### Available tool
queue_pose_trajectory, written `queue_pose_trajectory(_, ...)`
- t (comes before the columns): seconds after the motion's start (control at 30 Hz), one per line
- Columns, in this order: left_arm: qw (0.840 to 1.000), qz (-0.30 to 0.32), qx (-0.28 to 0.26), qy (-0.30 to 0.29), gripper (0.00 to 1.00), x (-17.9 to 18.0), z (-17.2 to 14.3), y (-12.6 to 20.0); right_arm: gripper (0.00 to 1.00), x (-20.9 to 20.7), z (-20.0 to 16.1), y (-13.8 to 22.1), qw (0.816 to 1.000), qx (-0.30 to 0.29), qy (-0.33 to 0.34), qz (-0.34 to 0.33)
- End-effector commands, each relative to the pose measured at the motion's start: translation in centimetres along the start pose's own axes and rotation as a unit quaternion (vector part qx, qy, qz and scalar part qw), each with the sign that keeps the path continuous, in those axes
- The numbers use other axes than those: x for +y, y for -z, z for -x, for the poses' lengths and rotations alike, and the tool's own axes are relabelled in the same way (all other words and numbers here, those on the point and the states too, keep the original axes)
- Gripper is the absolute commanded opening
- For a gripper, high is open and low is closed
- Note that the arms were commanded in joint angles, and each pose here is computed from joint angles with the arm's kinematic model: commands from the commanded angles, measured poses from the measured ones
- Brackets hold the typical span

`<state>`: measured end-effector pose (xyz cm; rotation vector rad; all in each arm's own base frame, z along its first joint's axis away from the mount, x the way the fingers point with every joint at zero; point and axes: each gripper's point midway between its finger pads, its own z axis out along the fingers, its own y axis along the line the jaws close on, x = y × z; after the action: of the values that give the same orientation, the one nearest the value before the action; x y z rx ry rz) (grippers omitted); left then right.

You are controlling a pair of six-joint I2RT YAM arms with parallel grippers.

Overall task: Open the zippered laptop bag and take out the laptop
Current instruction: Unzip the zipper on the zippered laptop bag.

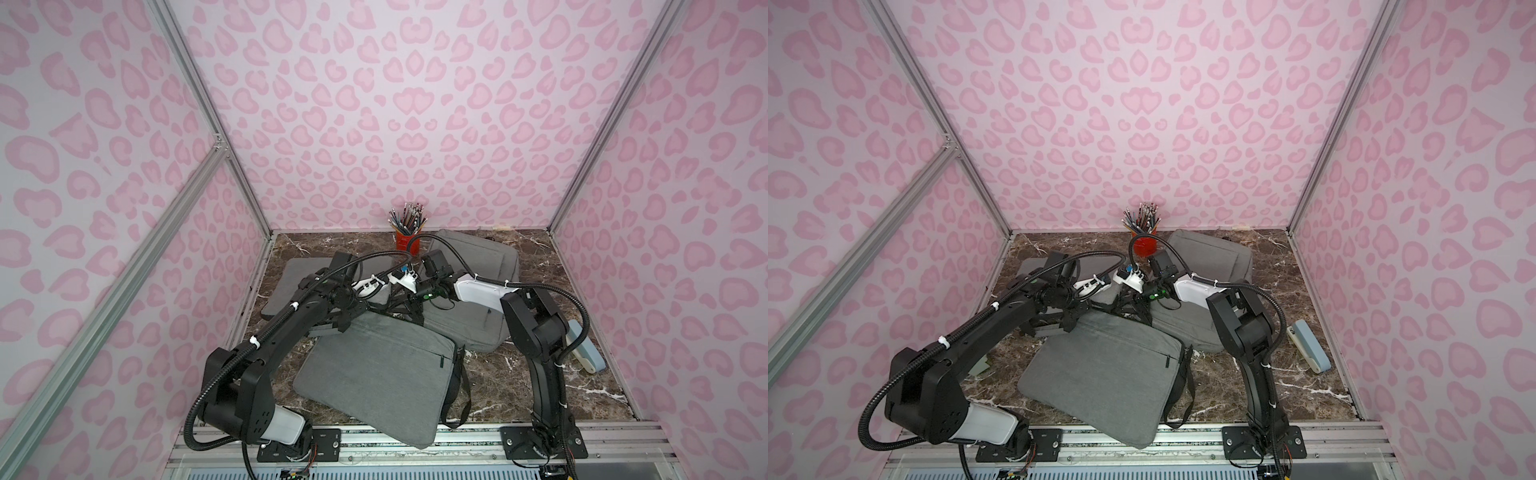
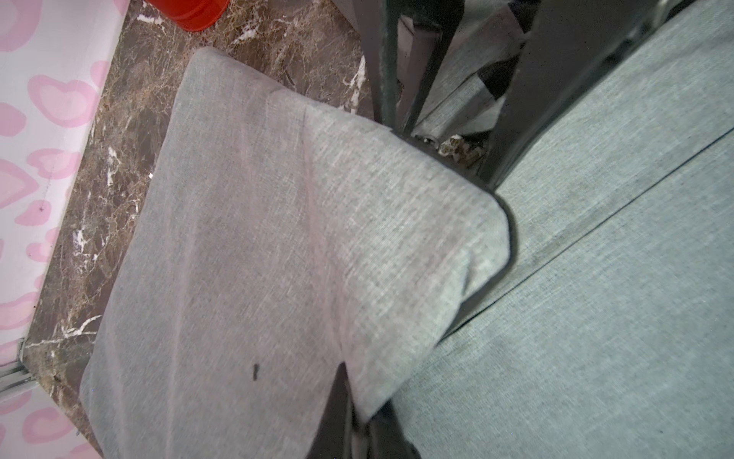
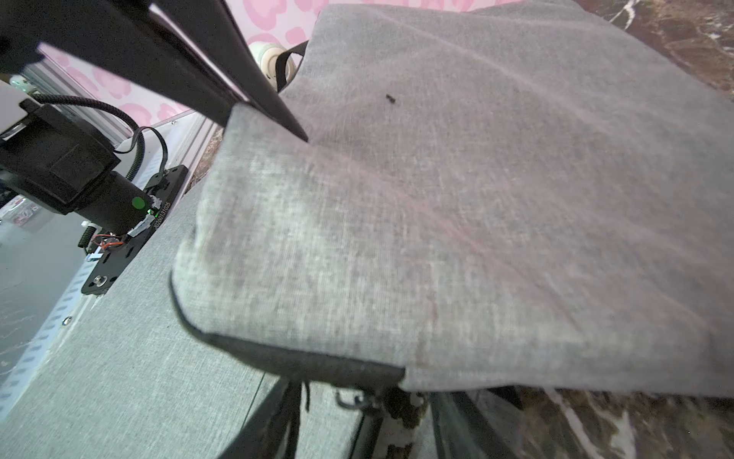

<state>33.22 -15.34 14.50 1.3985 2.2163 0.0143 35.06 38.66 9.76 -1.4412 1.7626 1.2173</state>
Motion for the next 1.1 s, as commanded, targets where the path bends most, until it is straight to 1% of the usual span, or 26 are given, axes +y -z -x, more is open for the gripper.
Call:
queue_pose_trajectory(0.0, 0.999, -0.017, -0.037, -0.007, 0.02, -0.3, 1.6, 0.6, 0.54, 0.5, 0.5, -0.4, 0.999, -0.011, 0.019, 0.026)
queue_pose_trajectory(0.13, 0.999, -0.020, -0.038, -0.007, 0.02, -0.3, 1.5, 0.6, 0.54, 0.7, 0.6, -0.3, 0.999, -0.011, 0.025, 0.033)
queue_pose_trajectory(0.27, 0.999, -0.018, -0.034, -0.003, 0.02, -0.1, 1.3, 0.5, 0.53, 2.3, 1.5, 0.3, 0.997, -0.025, 0.031, 0.068)
queue_pose_trajectory(0.47, 0.999, -0.020, -0.033, -0.001, 0.02, 0.0, 1.3, 0.5, 0.51, 3.5, 1.5, 1.3, 0.995, -0.030, 0.029, 0.089)
queue_pose_trajectory(0.6, 0.999, -0.024, -0.032, 0.002, 0.02, -0.1, 1.3, 0.4, 0.51, 3.7, 1.4, 1.3, 0.995, -0.032, 0.026, 0.096)
queue_pose_trajectory(1.07, 0.999, -0.026, -0.042, 0.001, 0.02, 0.0, 1.9, 1.2, 0.48, 1.5, -0.7, -0.4, 0.996, -0.005, -0.010, 0.089)
